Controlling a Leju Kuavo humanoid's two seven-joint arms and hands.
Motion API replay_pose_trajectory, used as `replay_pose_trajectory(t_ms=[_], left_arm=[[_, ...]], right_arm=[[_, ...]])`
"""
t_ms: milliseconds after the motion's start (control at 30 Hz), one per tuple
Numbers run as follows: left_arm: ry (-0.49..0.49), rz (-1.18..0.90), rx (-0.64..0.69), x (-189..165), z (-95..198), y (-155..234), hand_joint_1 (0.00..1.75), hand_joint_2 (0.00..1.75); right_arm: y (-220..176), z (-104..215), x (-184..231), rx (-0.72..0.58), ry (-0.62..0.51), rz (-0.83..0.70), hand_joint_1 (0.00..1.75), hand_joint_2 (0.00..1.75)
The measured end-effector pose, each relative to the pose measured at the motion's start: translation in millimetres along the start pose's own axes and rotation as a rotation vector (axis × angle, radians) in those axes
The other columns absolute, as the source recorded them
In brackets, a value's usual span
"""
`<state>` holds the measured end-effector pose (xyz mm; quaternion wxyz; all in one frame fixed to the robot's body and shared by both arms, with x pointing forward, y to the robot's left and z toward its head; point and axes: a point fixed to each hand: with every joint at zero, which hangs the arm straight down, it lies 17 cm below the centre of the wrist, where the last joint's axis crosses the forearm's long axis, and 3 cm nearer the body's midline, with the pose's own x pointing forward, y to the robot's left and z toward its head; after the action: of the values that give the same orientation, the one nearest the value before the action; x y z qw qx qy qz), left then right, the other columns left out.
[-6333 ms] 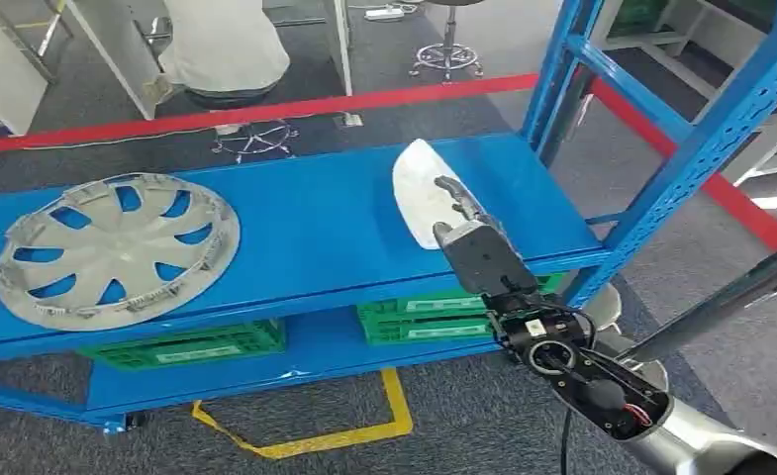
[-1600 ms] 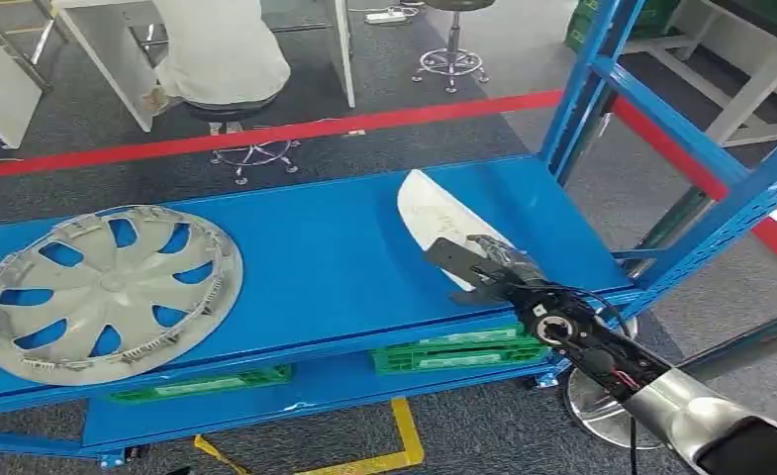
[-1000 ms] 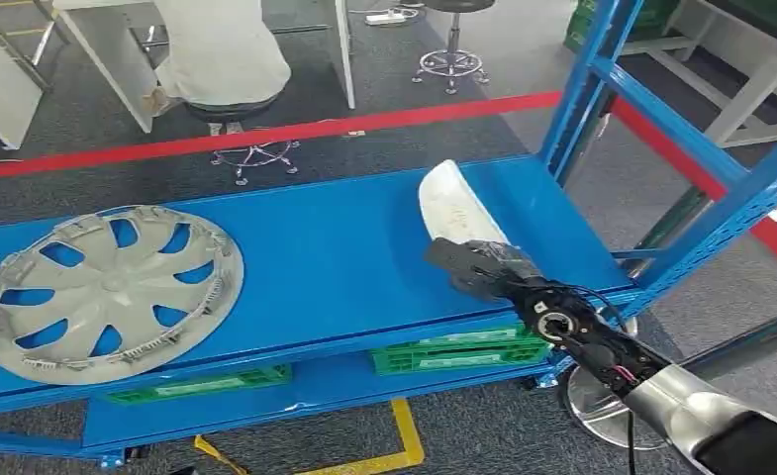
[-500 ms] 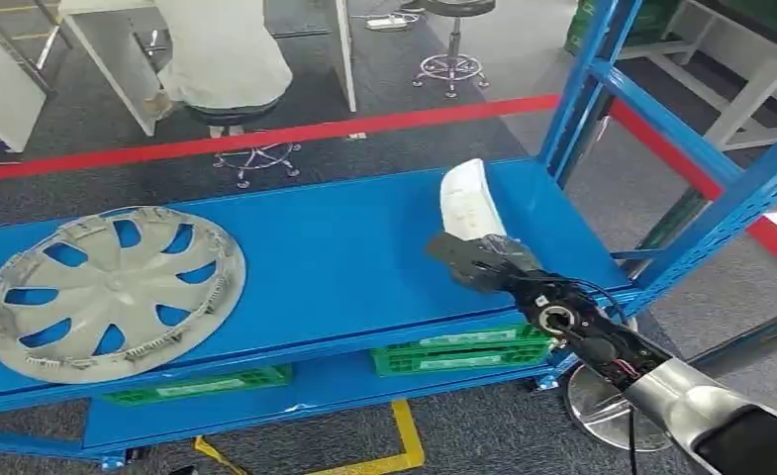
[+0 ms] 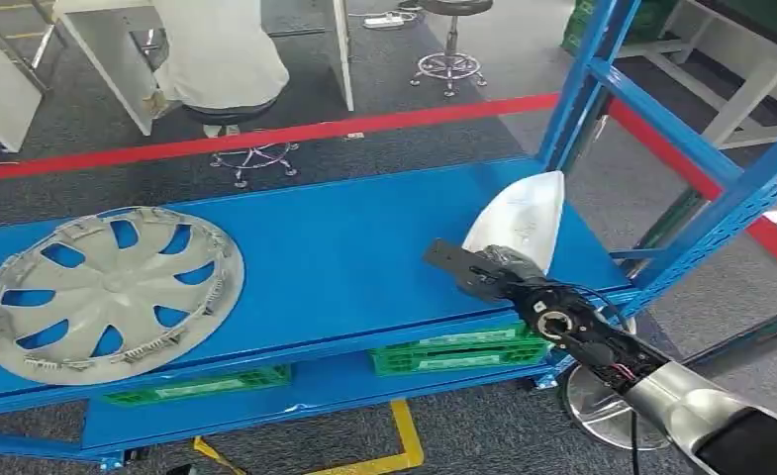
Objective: Take the parts from the cabinet and place them on the table.
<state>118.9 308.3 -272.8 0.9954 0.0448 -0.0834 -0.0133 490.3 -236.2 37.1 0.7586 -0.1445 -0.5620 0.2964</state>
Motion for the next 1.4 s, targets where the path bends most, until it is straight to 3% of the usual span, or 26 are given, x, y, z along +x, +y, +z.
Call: replay_pose_trajectory(t_ms=[133, 333, 633, 800, 967, 1167, 1400], left_arm=[[-0.002, 0.017, 0.016, 0, 0, 4, 0.00, 1.75], [-0.011, 0.025, 0.025, 2, -1, 6, 0.00, 1.75], [-0.014, 0.049, 0.026, 0, -1, 6, 0.00, 1.75], [-0.012, 0.051, 0.026, -1, -1, 6, 0.00, 1.75], [-0.010, 0.051, 0.027, -1, -1, 6, 0.00, 1.75], [-0.008, 0.052, 0.029, -1, -1, 7, 0.00, 1.75], [-0.008, 0.062, 0.035, 0, -1, 8, 0.00, 1.75]], right_arm=[[-10, 1, 3, -0.079, -0.047, 0.028, 1.71, 1.75], [-31, 13, 42, -0.209, -0.204, 0.067, 1.71, 1.75], [-48, 63, 152, -0.319, -0.567, 0.006, 1.71, 1.75], [-53, 88, 187, -0.316, -0.679, -0.077, 1.71, 1.75], [-34, 109, 219, -0.130, -0.794, -0.315, 1.71, 1.75], [-17, 126, 242, -0.029, -0.861, -0.412, 1.71, 1.75], [23, 171, 290, 0.338, -1.025, -0.744, 1.71, 1.75]])
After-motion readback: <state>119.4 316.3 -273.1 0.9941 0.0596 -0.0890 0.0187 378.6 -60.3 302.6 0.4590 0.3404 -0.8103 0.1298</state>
